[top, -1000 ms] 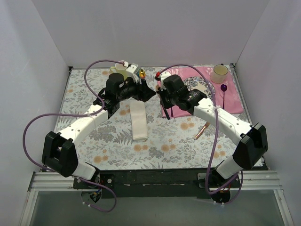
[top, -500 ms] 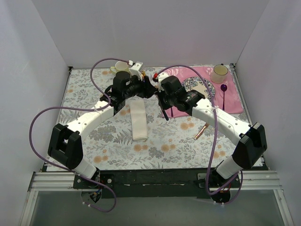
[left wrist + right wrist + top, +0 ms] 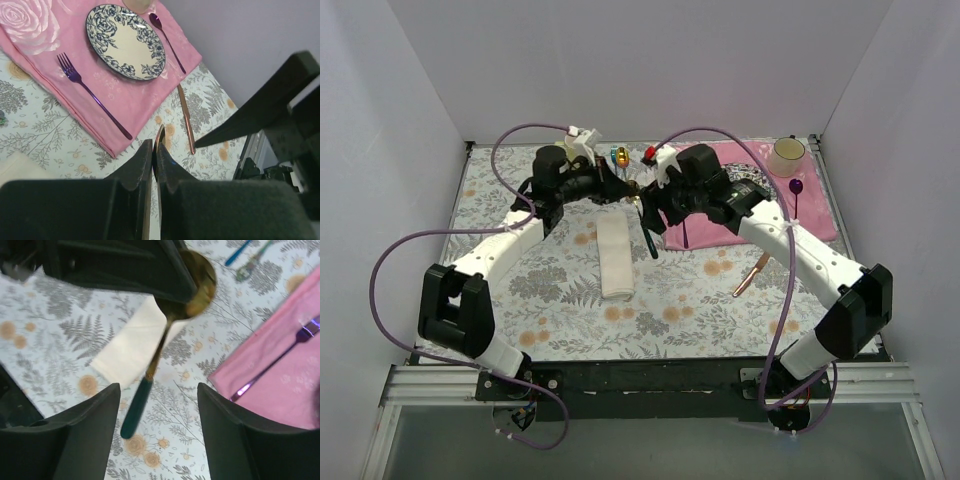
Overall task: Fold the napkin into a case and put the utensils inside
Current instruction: Pass from the right arm to the left, then pass from the left arm to the right
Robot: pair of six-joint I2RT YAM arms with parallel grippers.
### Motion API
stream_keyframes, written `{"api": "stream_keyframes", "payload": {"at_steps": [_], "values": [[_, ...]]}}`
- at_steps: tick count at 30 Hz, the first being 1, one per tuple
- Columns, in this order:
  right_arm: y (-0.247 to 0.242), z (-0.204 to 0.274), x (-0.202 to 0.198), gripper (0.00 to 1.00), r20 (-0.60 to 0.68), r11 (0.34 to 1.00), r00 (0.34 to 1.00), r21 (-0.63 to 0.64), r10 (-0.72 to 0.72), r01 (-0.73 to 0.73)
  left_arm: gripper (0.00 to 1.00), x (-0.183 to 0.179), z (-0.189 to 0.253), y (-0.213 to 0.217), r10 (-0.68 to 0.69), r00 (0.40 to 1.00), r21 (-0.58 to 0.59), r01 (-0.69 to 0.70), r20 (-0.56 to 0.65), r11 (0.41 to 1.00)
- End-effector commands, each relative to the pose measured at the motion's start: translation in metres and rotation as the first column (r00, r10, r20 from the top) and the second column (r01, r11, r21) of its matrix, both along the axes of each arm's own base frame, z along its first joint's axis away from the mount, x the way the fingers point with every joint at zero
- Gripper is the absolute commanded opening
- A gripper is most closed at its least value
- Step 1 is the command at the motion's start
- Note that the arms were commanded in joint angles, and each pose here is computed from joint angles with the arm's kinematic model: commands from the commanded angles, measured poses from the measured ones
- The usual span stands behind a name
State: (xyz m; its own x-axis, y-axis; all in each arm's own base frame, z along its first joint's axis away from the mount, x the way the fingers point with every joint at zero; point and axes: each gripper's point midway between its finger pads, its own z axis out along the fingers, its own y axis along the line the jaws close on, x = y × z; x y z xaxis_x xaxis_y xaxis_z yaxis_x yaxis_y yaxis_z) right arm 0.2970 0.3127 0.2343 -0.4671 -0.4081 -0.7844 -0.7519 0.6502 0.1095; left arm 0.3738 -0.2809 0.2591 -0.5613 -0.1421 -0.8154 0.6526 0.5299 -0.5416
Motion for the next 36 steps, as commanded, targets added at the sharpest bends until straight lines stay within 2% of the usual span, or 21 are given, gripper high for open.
{"api": "stream_keyframes", "payload": {"at_steps": [1, 3, 4, 6, 9, 13, 15, 18, 21, 22, 24, 28, 30, 32, 33, 34, 35, 36], "values": [[-0.008, 0.046, -0.017, 0.72, -0.042, 0.962, 0.981, 0.207, 0.192, -0.179, 0.00, -0.034, 0.039, 0.026, -0.184, 0.983, -0.168, 0.182, 0.006, 0.969], [-0.005, 0.047, -0.035, 0.70, -0.108, 0.913, 0.948, 0.321, 0.300, -0.253, 0.00, -0.041, 0.046, 0.028, -0.224, 0.974, -0.206, 0.225, 0.028, 0.952], [-0.003, 0.048, -0.041, 0.71, -0.125, 0.897, 0.934, 0.348, 0.334, -0.274, 0.00, -0.040, 0.049, 0.031, -0.219, 0.976, -0.233, 0.214, 0.001, 0.949], [0.005, 0.051, -0.053, 0.73, -0.155, 0.851, 0.896, 0.413, 0.416, -0.324, 0.00, -0.042, 0.055, 0.030, -0.246, 0.969, -0.255, 0.244, 0.024, 0.936], [0.013, 0.057, -0.058, 0.75, -0.174, 0.811, 0.866, 0.472, 0.469, -0.345, 0.00, -0.039, 0.059, 0.028, -0.249, 0.968, -0.275, 0.243, 0.015, 0.930], [0.018, 0.041, -0.050, 0.78, -0.243, 0.838, 0.863, 0.455, 0.442, -0.302, 0.00, -0.039, 0.067, 0.027, -0.264, 0.964, -0.304, 0.262, 0.036, 0.916], [0.020, 0.041, -0.052, 0.77, -0.274, 0.828, 0.846, 0.479, 0.458, -0.294, 0.00, -0.038, 0.067, 0.028, -0.253, 0.967, -0.312, 0.248, 0.026, 0.917], [0.026, 0.040, -0.054, 0.72, -0.281, 0.817, 0.834, 0.492, 0.474, -0.299, 0.00, -0.035, 0.067, 0.028, -0.234, 0.971, -0.307, 0.236, 0.044, 0.922], [0.029, 0.036, -0.053, 0.58, -0.300, 0.818, 0.828, 0.498, 0.473, -0.287, 0.00, -0.033, 0.068, 0.028, -0.229, 0.972, -0.315, 0.232, 0.047, 0.920], [0.031, 0.036, -0.052, 0.50, -0.308, 0.817, 0.824, 0.502, 0.475, -0.284, 0.00, -0.032, 0.066, 0.028, -0.226, 0.973, -0.315, 0.227, 0.041, 0.922], [0.033, 0.040, -0.051, 0.46, -0.306, 0.811, 0.822, 0.511, 0.480, -0.283, 0.00, -0.032, 0.064, 0.028, -0.218, 0.975, -0.311, 0.222, 0.048, 0.924], [0.038, 0.044, -0.052, 0.61, -0.309, 0.793, 0.803, 0.530, 0.510, -0.300, 0.00, -0.029, 0.063, 0.029, -0.197, 0.979, -0.307, 0.203, 0.051, 0.930], [0.040, 0.045, -0.053, 0.54, -0.306, 0.791, 0.801, 0.530, 0.514, -0.305, 0.00, -0.029, 0.061, 0.029, -0.196, 0.980, -0.308, 0.201, 0.046, 0.930], [0.040, 0.043, -0.052, 0.35, -0.314, 0.793, 0.799, 0.530, 0.512, -0.300, 0.00, -0.030, 0.063, 0.029, -0.195, 0.979, -0.315, 0.203, 0.056, 0.927], [0.041, 0.042, -0.052, 0.10, -0.320, 0.795, 0.798, 0.529, 0.511, -0.297, 0.00, -0.029, 0.063, 0.028, -0.195, 0.979, -0.315, 0.202, 0.053, 0.927], [0.040, 0.041, -0.051, 0.02, -0.321, 0.797, 0.800, 0.527, 0.507, -0.294, 0.00, -0.027, 0.063, 0.029, -0.193, 0.980, -0.310, 0.199, 0.050, 0.930], [0.040, 0.040, -0.050, 0.01, -0.324, 0.801, 0.802, 0.524, 0.501, -0.289, 0.06, -0.025, 0.061, 0.028, -0.188, 0.981, -0.301, 0.192, 0.044, 0.934], [0.041, 0.040, -0.051, 0.01, -0.325, 0.801, 0.801, 0.524, 0.502, -0.289, 0.21, -0.022, 0.062, 0.030, -0.175, 0.983, -0.283, 0.185, 0.059, 0.941]]}}
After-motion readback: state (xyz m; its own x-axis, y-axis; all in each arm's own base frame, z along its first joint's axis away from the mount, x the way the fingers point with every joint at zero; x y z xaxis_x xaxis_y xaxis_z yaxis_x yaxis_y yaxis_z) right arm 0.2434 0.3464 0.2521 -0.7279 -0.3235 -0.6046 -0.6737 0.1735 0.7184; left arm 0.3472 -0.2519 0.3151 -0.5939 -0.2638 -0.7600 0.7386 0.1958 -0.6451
